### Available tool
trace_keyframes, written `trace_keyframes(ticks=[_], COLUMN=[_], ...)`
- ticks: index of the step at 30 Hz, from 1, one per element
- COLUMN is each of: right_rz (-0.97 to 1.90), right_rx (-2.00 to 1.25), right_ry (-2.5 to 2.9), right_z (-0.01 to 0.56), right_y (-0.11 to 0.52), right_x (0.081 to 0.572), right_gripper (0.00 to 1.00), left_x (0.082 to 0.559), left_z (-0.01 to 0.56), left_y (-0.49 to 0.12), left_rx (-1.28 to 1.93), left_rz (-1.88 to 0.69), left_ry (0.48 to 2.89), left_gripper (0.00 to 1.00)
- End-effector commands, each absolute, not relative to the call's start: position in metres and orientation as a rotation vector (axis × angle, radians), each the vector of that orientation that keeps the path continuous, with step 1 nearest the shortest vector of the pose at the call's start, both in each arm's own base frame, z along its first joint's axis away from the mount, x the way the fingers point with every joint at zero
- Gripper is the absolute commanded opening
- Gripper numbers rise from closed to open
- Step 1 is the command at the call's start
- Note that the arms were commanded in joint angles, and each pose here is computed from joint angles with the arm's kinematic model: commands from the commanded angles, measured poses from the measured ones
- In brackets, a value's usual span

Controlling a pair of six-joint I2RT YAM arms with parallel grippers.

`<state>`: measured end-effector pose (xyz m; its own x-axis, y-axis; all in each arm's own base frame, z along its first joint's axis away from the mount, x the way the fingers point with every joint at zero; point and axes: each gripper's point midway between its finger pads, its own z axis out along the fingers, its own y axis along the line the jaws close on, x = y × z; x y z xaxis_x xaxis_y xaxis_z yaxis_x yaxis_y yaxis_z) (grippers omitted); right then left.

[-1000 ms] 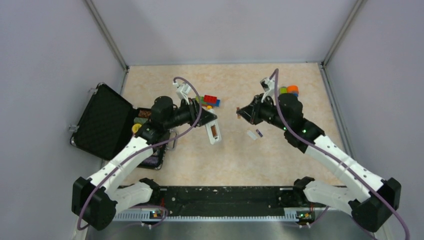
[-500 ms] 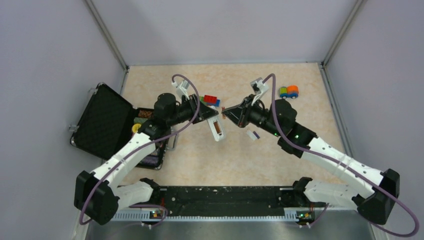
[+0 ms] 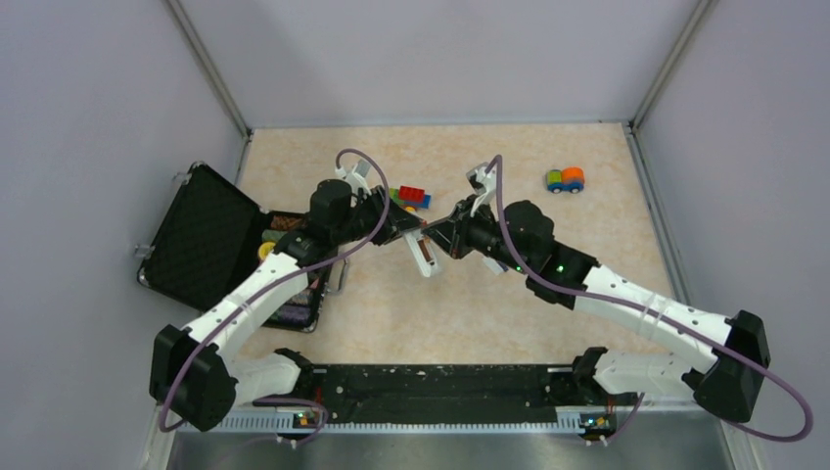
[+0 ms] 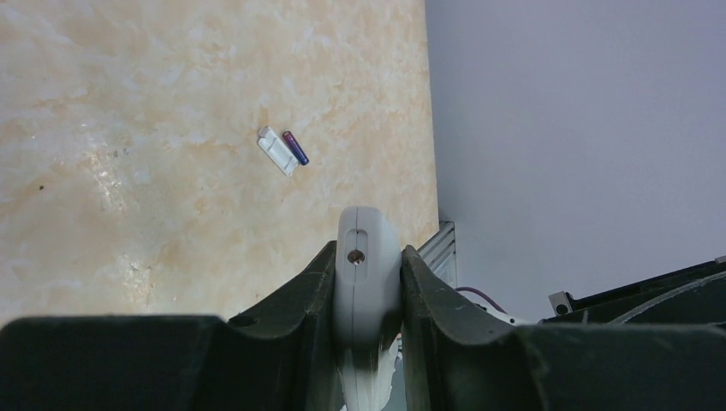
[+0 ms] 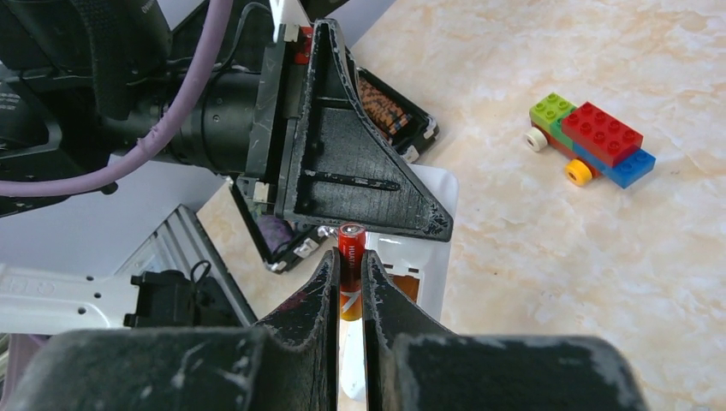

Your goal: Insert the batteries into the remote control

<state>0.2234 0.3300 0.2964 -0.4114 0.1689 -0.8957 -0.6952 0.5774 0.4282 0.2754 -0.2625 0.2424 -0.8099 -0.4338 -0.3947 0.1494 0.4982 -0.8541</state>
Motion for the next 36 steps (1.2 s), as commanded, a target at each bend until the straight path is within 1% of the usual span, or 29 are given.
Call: trace_keyframes(ticks=[1,24,33,36], right_rz=[1.011,0.942,0.937,0.937], right_rx=[-0.44,-0.495,-0.56,-0.58], right_ry=[1.716,1.809,1.854,1.876], right_z=[0.302,0.253,0.235,0.231], right_y=[0.337,0.338,0.34,0.341], right_x=[0.229,0.231,0.224,0.222], right_gripper=[0.0,0.0,0.03,0.06], left_x=[0.279,0.279,0.282,0.282], left_z=[0.264,0.267,0.266,0.265], left_y=[-0.268,-0.267,-0.262,-0.261], left_rx=[-0.243,-0.245,-0.259,-0.259], left_rz=[-1.377,-1.41,-1.409,-1.409], left_ry=[2.119,2.108,2.105,2.106], left_gripper=[0.0,0.0,0.0,0.0])
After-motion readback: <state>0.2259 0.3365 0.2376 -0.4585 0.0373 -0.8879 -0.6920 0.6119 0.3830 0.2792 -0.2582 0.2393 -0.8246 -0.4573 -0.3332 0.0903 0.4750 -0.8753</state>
